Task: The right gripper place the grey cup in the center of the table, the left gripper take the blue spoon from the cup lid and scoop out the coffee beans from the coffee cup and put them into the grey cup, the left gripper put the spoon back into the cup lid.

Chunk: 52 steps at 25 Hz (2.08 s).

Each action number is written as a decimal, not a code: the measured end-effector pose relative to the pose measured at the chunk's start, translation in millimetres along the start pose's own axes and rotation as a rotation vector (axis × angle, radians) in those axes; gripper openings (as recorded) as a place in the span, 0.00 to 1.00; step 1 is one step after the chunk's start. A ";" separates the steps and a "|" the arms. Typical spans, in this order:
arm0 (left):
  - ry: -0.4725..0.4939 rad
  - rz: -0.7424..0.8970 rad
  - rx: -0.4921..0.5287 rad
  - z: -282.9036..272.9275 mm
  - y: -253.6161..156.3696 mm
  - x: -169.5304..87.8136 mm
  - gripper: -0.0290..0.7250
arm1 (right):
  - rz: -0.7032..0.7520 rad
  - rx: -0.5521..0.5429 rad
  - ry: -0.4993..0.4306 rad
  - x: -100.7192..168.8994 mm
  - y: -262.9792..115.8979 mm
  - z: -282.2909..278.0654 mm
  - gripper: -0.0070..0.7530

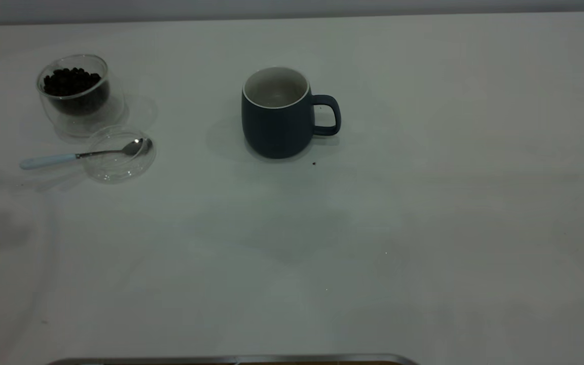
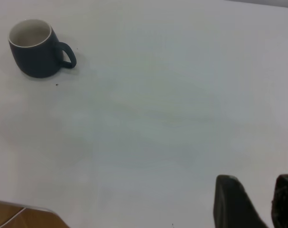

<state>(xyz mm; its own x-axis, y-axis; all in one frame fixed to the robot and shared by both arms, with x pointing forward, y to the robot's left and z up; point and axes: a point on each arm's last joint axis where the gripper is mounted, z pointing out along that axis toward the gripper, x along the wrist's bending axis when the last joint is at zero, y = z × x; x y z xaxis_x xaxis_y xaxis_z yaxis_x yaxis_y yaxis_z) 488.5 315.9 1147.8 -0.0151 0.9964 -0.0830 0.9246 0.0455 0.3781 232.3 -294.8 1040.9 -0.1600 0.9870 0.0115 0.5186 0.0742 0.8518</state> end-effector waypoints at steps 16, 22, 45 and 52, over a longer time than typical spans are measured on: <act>0.030 0.068 0.175 39.8 -184.1 -4.9 0.70 | 0.000 0.000 0.001 0.1 0.0 0.0 0.33; 0.026 0.074 0.041 41.7 -225.1 -4.6 0.70 | 0.000 0.000 0.001 0.1 0.0 0.0 0.33; -0.002 0.109 -0.487 4.6 -292.6 -9.9 0.70 | 0.001 0.000 0.002 0.2 0.0 0.0 0.33; -0.002 0.109 -0.487 4.6 -292.6 -9.9 0.70 | 0.001 0.000 0.002 0.2 0.0 0.0 0.33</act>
<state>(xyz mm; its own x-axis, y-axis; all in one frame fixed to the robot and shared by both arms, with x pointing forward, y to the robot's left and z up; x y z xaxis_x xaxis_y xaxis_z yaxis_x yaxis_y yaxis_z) 219.9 292.4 1033.7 0.0731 0.9971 -0.0203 0.6358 -0.0309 0.7713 232.2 -294.6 1040.9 -0.1614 0.9868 0.0136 0.5187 0.0731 0.8518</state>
